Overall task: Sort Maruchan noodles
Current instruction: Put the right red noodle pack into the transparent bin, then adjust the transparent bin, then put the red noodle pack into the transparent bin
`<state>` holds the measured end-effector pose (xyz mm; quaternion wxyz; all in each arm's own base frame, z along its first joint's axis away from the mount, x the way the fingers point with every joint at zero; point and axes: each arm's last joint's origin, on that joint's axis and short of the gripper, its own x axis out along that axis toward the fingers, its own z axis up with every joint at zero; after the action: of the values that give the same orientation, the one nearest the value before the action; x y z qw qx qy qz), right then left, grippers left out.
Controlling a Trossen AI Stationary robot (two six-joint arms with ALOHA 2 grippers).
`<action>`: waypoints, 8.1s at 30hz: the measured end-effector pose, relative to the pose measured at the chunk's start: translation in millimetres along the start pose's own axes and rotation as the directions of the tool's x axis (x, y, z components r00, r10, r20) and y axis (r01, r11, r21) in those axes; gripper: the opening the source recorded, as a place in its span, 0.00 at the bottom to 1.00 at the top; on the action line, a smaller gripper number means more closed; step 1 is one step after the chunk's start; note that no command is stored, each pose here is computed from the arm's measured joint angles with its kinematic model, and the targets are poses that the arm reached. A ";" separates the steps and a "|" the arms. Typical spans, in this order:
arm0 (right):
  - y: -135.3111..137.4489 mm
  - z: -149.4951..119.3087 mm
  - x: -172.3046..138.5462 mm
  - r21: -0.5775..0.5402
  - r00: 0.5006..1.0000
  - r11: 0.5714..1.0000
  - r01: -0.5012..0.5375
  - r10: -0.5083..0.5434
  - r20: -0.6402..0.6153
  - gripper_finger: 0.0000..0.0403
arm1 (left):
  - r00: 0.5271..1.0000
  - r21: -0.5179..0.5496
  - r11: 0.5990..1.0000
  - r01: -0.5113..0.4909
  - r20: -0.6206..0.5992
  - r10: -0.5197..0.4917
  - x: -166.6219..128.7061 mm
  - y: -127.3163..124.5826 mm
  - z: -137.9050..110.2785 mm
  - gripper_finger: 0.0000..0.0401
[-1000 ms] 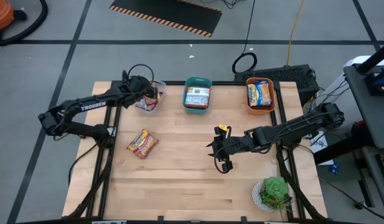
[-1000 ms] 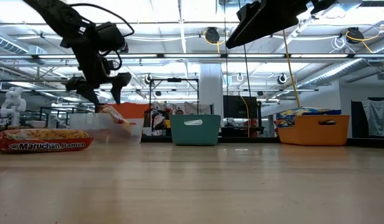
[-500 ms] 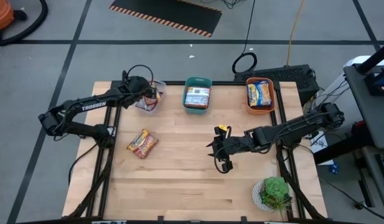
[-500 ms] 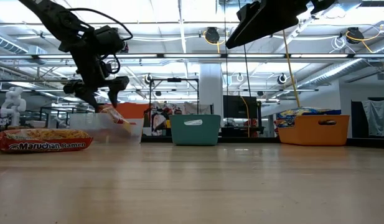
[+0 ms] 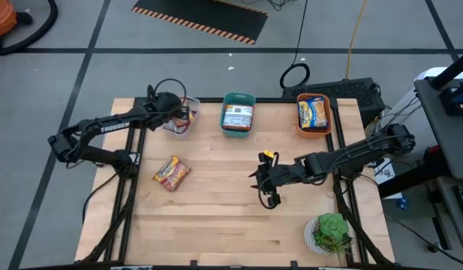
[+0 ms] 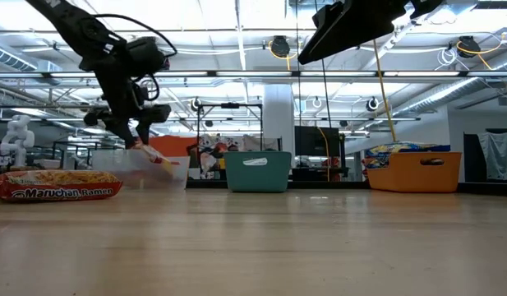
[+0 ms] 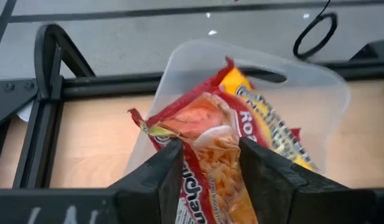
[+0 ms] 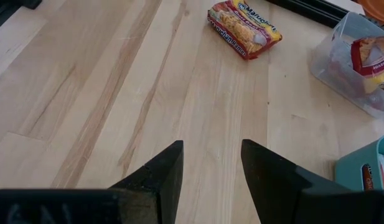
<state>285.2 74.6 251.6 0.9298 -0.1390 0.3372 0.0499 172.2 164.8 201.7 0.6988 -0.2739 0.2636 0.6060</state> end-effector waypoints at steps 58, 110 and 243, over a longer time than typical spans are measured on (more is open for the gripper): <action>0.0 0.0 0.1 0.025 1.000 1.000 0.000 0.000 0.000 0.39 | 0.951 0.626 0.722 0.294 -0.114 -0.289 -21.6 -0.3 5.2 0.02; 0.4 -3.5 0.0 0.036 0.999 0.999 -0.003 0.004 -0.036 0.39 | 0.951 0.416 0.880 -0.228 -0.098 0.293 38.0 38.6 3.5 0.23; 55.0 17.2 -52.3 0.385 0.965 0.891 -0.239 0.176 0.193 0.39 | 0.727 0.484 0.655 0.580 -0.670 -0.149 -167.3 3.0 -168.6 0.23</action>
<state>245.4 132.2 285.3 0.9506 0.0976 0.2808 0.0888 141.9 -70.8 198.8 0.7463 -0.2247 0.5955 0.1949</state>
